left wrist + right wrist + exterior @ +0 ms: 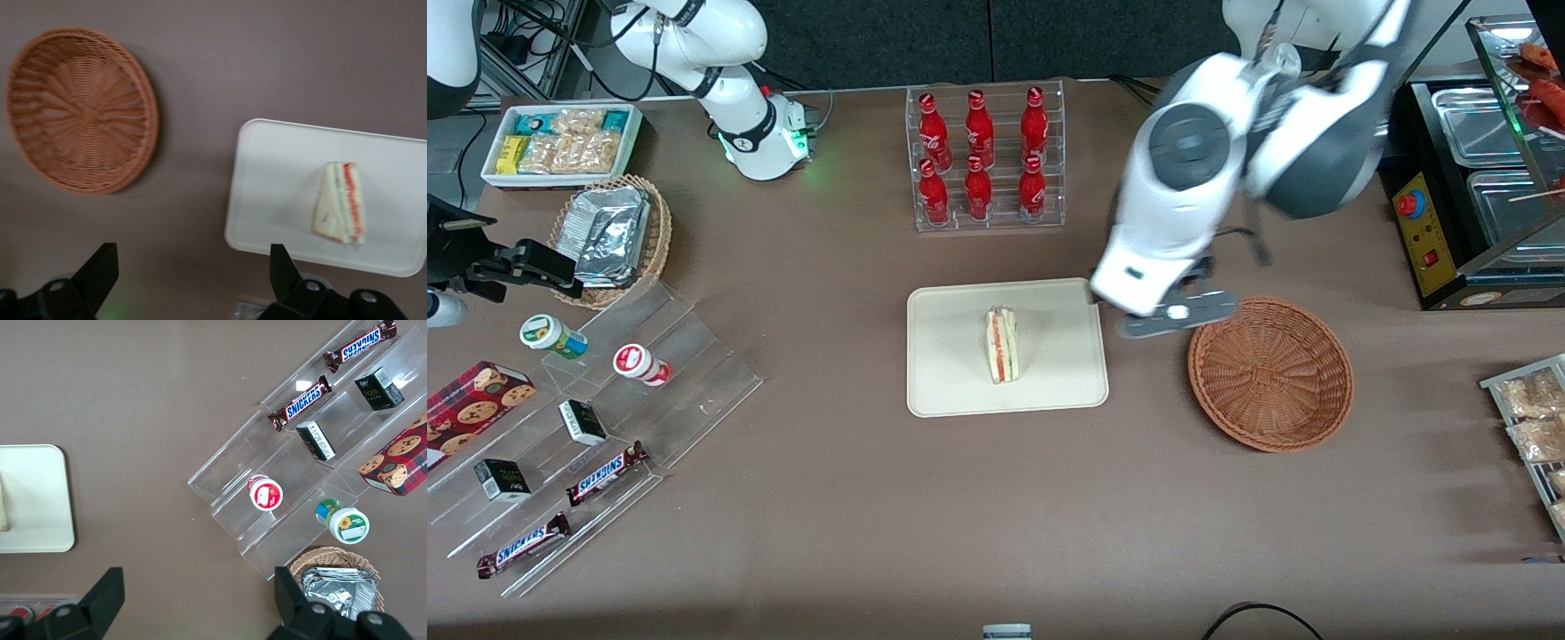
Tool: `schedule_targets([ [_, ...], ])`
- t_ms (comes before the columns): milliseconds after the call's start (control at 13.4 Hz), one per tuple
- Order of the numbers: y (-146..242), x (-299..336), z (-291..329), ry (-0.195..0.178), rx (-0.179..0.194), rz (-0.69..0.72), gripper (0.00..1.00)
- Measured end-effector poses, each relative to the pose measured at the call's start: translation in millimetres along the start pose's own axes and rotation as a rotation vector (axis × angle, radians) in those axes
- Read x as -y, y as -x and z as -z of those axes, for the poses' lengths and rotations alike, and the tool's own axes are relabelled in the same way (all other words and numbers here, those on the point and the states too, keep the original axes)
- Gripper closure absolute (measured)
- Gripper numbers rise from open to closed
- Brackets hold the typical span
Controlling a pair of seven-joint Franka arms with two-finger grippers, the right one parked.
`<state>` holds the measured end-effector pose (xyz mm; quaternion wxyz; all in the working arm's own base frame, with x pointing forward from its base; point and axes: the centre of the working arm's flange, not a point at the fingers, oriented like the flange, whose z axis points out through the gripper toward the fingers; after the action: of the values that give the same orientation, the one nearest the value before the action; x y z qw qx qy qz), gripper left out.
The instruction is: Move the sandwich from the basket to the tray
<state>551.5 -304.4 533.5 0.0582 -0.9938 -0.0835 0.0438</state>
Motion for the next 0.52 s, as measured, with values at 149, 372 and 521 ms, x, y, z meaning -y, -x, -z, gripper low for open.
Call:
schedule_targets([
  [149, -13.3, 51.4, 16.7, -0.013, 0.024, -0.017, 0.00],
  [372, -29.0, 128.5, 39.3, -0.017, 0.042, -0.056, 0.00],
  [521, -35.4, 173.0, 49.3, -0.013, 0.053, -0.086, 0.00],
])
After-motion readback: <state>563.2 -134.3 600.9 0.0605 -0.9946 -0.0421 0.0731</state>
